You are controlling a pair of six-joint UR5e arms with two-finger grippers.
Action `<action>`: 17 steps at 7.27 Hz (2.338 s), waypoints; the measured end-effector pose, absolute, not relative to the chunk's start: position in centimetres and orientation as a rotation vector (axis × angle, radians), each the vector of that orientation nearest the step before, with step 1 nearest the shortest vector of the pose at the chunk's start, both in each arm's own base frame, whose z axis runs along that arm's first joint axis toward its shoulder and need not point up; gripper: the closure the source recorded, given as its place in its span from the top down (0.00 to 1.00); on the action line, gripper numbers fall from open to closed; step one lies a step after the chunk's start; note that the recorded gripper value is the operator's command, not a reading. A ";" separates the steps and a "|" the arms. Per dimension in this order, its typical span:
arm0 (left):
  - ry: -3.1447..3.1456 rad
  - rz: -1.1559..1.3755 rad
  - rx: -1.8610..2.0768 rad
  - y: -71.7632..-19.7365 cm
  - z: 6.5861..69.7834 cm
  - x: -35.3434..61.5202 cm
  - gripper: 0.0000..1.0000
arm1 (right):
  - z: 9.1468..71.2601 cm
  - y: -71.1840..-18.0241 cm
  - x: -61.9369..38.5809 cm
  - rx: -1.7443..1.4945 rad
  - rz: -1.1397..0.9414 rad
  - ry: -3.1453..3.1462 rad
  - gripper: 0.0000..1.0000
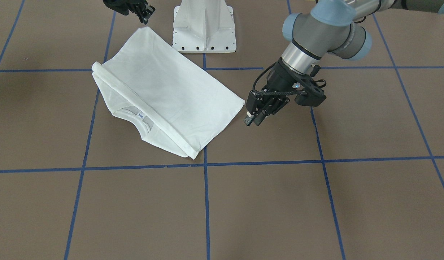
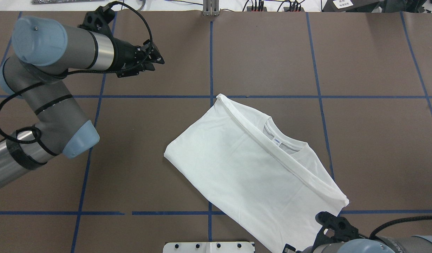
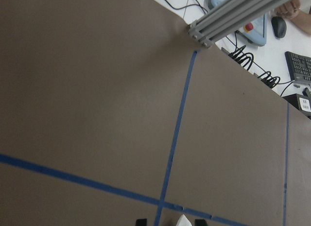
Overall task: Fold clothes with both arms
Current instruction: 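Drag the shirt edge with the right gripper, rotating the shirt on the table, then grasp the shirt corners with both grippers and straighten it lengthwise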
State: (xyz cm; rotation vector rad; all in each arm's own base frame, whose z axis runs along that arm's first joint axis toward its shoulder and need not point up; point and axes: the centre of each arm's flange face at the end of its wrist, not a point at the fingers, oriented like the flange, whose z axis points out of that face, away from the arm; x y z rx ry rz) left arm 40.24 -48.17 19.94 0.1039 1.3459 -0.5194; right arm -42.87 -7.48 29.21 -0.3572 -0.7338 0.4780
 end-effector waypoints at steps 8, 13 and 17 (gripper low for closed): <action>1.080 -0.671 -0.149 -33.8 26.6 52.3 0.62 | 25.2 -28.9 -37.7 -0.054 0.756 -0.917 1.00; 1.016 -0.681 -0.137 -33.6 29.3 55.3 0.00 | 25.4 -29.8 -38.2 -0.038 0.756 -0.907 1.00; 1.015 -0.615 0.013 -38.3 29.5 52.6 0.00 | 25.8 -29.9 -38.7 -0.041 0.759 -0.896 1.00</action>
